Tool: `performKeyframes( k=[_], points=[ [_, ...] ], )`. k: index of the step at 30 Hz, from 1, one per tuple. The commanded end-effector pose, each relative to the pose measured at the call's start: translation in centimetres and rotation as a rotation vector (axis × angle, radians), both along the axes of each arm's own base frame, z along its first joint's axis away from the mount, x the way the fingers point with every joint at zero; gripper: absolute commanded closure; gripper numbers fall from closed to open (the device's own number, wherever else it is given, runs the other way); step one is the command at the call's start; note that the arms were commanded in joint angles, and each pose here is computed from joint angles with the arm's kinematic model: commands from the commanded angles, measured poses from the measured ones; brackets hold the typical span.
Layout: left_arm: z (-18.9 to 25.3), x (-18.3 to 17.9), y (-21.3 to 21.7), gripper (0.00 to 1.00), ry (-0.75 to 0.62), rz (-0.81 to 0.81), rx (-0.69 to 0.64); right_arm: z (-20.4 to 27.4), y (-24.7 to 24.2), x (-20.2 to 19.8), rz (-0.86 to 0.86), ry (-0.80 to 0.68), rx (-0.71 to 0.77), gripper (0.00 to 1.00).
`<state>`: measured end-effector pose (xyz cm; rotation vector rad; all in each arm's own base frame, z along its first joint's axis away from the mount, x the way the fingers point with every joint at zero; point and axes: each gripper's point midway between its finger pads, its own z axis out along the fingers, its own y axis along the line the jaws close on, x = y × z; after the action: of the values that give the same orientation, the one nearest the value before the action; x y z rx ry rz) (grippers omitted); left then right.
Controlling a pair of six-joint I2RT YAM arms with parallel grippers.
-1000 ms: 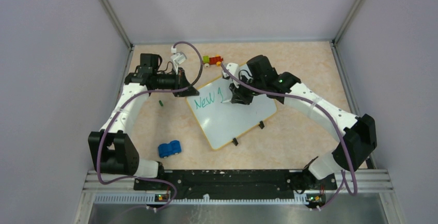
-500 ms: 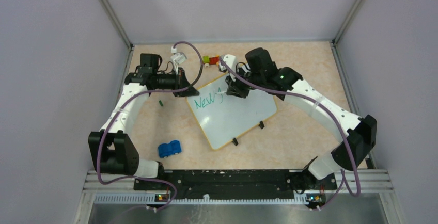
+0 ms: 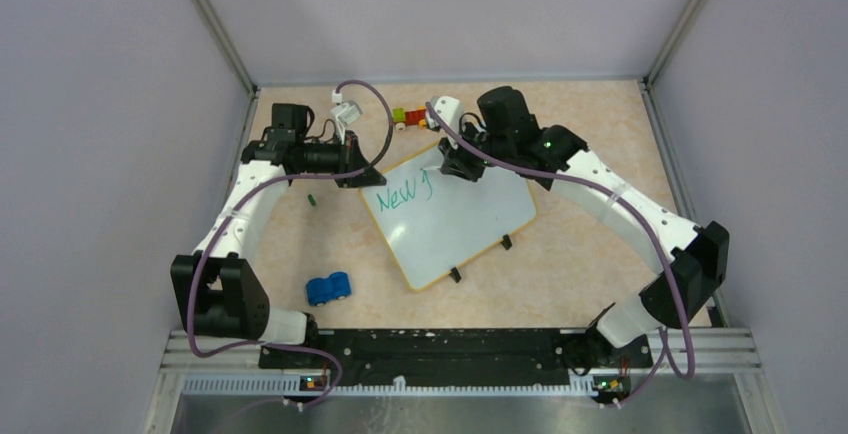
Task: Write a sentence on the whiteboard
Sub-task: Write on the whiteboard at the whiteboard stand.
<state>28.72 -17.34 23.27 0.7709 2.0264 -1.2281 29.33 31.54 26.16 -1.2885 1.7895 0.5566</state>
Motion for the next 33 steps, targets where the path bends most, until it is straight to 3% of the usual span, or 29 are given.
performKeyframes(
  k=[1,17,33],
  points=[
    [0.0,-0.2,-0.6,1.0,-0.041,-0.042,0.014,1.9,0.4,1.9,-0.028,-0.062,0.043,1.0],
    [0.0,-0.2,-0.5,1.0,-0.043,-0.04,0.019,4.7,-1.5,0.9,-0.005,-0.05,0.109,1.0],
    [-0.1,-0.2,-0.5,1.0,-0.045,-0.039,0.021,0.4,-2.1,0.2,0.006,0.017,0.044,1.0]
  ],
)
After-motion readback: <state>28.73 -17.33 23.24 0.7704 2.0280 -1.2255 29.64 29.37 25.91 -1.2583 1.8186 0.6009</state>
